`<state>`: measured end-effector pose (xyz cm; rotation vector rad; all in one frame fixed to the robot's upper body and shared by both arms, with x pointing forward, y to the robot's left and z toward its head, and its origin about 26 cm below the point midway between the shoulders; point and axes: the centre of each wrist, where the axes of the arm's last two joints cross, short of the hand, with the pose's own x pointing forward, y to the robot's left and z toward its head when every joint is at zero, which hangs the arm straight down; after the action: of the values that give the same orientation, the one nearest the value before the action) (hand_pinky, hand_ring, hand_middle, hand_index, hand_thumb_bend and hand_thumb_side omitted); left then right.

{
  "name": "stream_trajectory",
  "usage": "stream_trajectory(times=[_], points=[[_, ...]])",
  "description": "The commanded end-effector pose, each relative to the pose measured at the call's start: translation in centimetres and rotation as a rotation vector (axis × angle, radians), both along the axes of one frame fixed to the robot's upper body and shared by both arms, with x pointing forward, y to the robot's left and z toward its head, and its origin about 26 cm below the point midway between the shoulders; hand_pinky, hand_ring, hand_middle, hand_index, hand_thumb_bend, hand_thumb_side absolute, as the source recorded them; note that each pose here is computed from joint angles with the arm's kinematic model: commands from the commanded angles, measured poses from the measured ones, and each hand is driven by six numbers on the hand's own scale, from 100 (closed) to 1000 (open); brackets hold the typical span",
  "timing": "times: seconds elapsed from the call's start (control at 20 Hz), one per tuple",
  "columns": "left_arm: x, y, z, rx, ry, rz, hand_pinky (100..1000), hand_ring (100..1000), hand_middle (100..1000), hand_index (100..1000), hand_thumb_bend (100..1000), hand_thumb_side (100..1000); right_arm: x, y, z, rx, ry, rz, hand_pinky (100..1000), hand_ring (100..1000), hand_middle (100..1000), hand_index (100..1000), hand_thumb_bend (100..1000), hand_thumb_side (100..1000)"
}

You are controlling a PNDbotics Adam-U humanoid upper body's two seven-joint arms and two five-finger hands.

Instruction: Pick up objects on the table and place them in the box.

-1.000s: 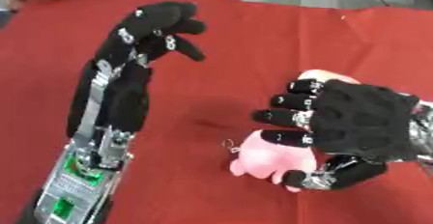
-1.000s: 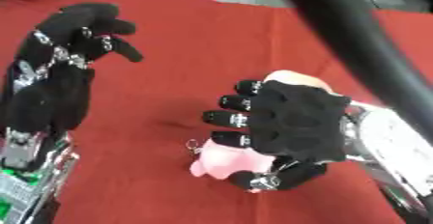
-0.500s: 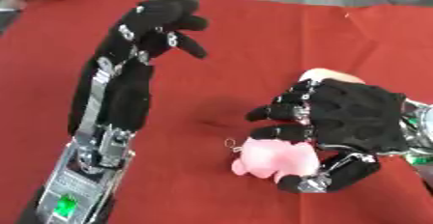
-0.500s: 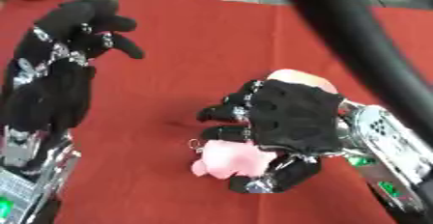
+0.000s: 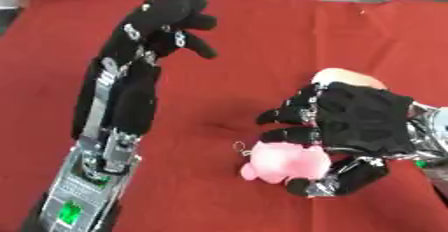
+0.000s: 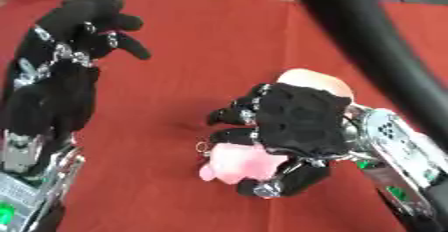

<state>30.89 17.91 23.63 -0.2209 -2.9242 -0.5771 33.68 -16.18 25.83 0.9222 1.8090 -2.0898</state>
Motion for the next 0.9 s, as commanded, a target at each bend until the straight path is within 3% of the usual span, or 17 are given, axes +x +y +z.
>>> stream_trajectory(times=[0.05,0.65,0.8,0.9], points=[[-0.4,-0.4,0.8,-0.007,-0.029,-0.027,553,772,783,868,100,831,0.6,0.0,0.0,-0.012,-0.026,-0.007,373,601,805,822,427,578],[-0.4,-0.9,1.2,-0.013,-0.037,-0.054,553,773,783,868,100,831,2.6,0.8,-2.9,-0.08,-0.03,-0.01,383,600,797,817,389,536],[-0.4,-1.0,1.3,-0.014,-0.038,-0.057,553,773,783,868,100,832,3.1,1.2,-4.3,-0.1,-0.023,-0.008,299,519,728,767,299,448],[-0.4,-1.1,1.3,-0.014,-0.038,-0.058,553,773,783,867,100,832,3.4,1.3,-5.4,-0.117,-0.025,-0.003,175,427,610,702,225,442]])
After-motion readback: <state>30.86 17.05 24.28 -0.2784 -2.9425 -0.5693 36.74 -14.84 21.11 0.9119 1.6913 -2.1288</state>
